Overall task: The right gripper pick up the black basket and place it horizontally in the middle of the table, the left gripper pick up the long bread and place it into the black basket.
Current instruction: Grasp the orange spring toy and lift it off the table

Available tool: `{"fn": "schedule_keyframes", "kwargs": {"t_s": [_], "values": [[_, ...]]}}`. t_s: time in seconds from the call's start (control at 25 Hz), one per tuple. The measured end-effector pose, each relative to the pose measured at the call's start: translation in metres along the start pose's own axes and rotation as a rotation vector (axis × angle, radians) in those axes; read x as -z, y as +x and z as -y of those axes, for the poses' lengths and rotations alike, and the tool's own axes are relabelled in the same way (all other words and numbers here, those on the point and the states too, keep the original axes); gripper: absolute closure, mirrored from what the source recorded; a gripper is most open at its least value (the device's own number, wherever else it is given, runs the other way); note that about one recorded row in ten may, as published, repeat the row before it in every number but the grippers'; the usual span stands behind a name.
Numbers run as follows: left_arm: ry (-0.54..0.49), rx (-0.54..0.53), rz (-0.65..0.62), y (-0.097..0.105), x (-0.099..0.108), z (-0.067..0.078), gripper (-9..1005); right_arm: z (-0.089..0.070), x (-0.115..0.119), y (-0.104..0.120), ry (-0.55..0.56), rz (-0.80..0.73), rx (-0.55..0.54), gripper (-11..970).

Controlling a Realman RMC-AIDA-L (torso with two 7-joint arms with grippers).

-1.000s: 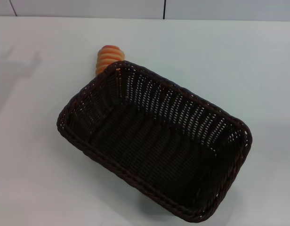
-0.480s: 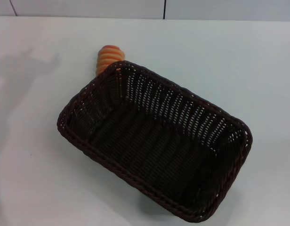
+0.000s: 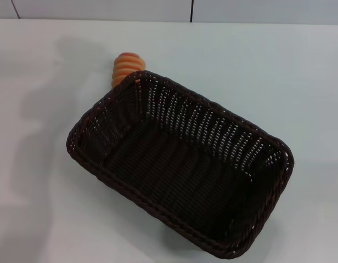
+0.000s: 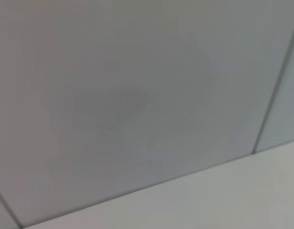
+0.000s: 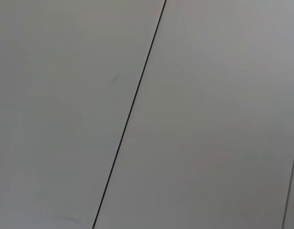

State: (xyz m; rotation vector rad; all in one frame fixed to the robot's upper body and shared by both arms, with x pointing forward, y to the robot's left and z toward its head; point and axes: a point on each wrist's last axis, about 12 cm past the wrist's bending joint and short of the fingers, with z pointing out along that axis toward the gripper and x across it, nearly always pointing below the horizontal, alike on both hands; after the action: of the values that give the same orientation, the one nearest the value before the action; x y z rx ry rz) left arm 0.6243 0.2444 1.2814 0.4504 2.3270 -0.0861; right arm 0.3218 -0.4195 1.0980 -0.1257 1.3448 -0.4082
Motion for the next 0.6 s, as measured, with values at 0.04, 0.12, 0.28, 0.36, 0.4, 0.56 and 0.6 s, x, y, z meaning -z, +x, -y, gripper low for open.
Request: {"fn": "schedule_keyframes", "kwargs": {"t_s": [0.04,0.12,0.28,0.36,0.4,0.56,0.6], "values": [[0.002,-0.011,-0.026,-0.006,-0.006,0.007,219,0.000,0.000,0.001,-0.004,-0.003,0.002,569],[0.014,-0.037,-0.078,-0.014,-0.018,0.022,219,-0.001,0.001,0.001,-0.013,-0.007,0.005,569],[0.060,-0.065,-0.169,-0.025,-0.039,0.045,218,-0.003,0.001,0.002,-0.025,-0.009,0.011,569],[0.081,-0.076,-0.212,-0.029,-0.049,0.055,218,-0.004,0.000,0.002,-0.035,-0.010,0.015,569],[0.088,-0.081,-0.226,-0.030,-0.052,0.059,218,-0.005,0.000,0.002,-0.040,-0.010,0.017,568],[0.102,-0.101,-0.281,-0.034,-0.066,0.068,218,-0.008,-0.003,0.001,-0.057,-0.005,0.017,568],[0.100,-0.105,-0.289,-0.035,-0.069,0.068,218,-0.009,-0.004,0.001,-0.063,-0.004,0.018,569]]}}
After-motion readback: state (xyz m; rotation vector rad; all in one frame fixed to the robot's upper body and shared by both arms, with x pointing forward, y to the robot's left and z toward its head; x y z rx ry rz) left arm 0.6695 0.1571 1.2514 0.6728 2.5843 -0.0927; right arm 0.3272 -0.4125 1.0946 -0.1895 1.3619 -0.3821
